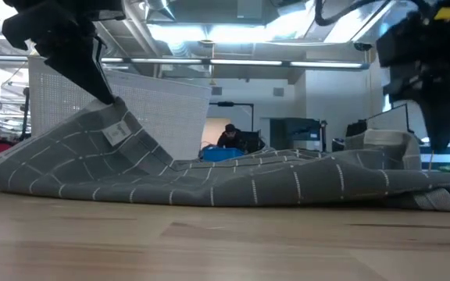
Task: Fold towel
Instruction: Fold the gray checkered towel
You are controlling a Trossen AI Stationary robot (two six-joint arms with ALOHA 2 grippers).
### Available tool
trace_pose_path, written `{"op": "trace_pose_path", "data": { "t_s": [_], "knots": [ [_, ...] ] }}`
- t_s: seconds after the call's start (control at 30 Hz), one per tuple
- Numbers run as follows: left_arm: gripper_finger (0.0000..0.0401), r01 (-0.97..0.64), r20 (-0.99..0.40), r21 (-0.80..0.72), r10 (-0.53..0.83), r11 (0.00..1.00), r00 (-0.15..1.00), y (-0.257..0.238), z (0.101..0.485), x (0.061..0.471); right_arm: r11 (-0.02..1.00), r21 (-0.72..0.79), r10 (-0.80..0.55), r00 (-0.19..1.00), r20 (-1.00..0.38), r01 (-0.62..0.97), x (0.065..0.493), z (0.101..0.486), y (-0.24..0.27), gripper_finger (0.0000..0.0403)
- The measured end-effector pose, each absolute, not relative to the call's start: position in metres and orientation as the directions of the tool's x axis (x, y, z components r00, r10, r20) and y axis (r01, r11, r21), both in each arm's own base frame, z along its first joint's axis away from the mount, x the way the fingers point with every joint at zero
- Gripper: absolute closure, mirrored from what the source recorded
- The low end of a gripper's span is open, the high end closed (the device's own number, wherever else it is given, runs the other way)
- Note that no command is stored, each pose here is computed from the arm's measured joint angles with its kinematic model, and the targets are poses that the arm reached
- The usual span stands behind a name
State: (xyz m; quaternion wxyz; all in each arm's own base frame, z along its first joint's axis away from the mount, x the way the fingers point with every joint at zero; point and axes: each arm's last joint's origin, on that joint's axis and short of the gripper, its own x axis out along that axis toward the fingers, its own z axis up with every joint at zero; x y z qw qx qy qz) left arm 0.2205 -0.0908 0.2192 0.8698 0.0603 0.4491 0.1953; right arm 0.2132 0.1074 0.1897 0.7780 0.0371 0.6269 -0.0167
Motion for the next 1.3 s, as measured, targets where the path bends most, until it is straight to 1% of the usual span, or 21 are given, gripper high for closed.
{"op": "trace_pose_path", "data": {
  "t_s": [0.07,0.1,0.17,0.23,0.3,0.37,0.47,0.57,0.77,0.87,1.0,1.1,1.2,1.3],
  "knots": [
    [0.0386,-0.289,-0.758,0.277,0.394,0.916,0.521,-0.091,0.219,0.220,0.996,-0.013,-0.030,0.191,-0.981,0.093,0.214,0.205,0.106,0.0239],
    [0.0386,-0.291,-0.757,0.276,0.394,0.916,0.521,-0.091,0.219,0.221,0.992,-0.047,-0.070,0.204,-0.976,0.114,0.215,0.212,0.106,0.0241],
    [0.0386,-0.299,-0.757,0.270,0.393,0.915,0.521,-0.091,0.219,0.221,0.978,-0.120,-0.162,0.268,-0.950,0.168,0.220,0.224,0.104,0.0244],
    [0.0386,-0.306,-0.757,0.264,0.393,0.915,0.521,-0.091,0.219,0.221,0.951,-0.148,-0.241,0.355,-0.903,0.270,0.226,0.229,0.103,0.0247],
    [0.0386,-0.308,-0.757,0.262,0.393,0.915,0.522,-0.091,0.219,0.221,0.921,-0.118,-0.280,0.420,-0.863,0.372,0.232,0.229,0.101,0.0249],
    [0.0386,-0.306,-0.755,0.260,0.391,0.916,0.527,-0.091,0.219,0.221,0.888,-0.083,-0.307,0.450,-0.839,0.452,0.235,0.225,0.099,0.0248],
    [0.0386,-0.296,-0.750,0.259,0.384,0.920,0.539,-0.092,0.220,0.222,0.832,-0.050,-0.333,0.425,-0.842,0.552,0.233,0.214,0.093,0.0246],
    [0.0386,-0.291,-0.750,0.262,0.384,0.920,0.539,-0.092,0.220,0.222,0.795,-0.008,-0.316,0.404,-0.859,0.606,0.228,0.201,0.091,0.0246],
    [0.0386,-0.288,-0.749,0.264,0.384,0.921,0.540,-0.092,0.220,0.222,0.793,0.109,-0.219,0.448,-0.867,0.599,0.232,0.194,0.096,0.0245],
    [0.0386,-0.288,-0.749,0.264,0.384,0.921,0.539,-0.092,0.220,0.222,0.805,0.109,-0.214,0.457,-0.863,0.583,0.232,0.197,0.096,0.0232],
    [0.0386,-0.291,-0.749,0.261,0.384,0.920,0.540,-0.092,0.220,0.222,0.823,0.141,-0.188,0.500,-0.845,0.549,0.234,0.208,0.098,0.0196],
    [0.0386,-0.293,-0.749,0.260,0.383,0.920,0.540,-0.092,0.220,0.222,0.832,0.140,-0.173,0.490,-0.854,0.537,0.234,0.207,0.098,0.0177],
    [0.0386,-0.293,-0.749,0.259,0.383,0.920,0.540,-0.092,0.220,0.222,0.818,0.129,-0.186,0.469,-0.863,0.561,0.232,0.199,0.097,0.0176],
    [0.0386,-0.293,-0.749,0.259,0.383,0.920,0.540,-0.092,0.220,0.222,0.774,0.115,-0.211,0.424,-0.881,0.622,0.229,0.186,0.096,0.0188]
  ]
}}
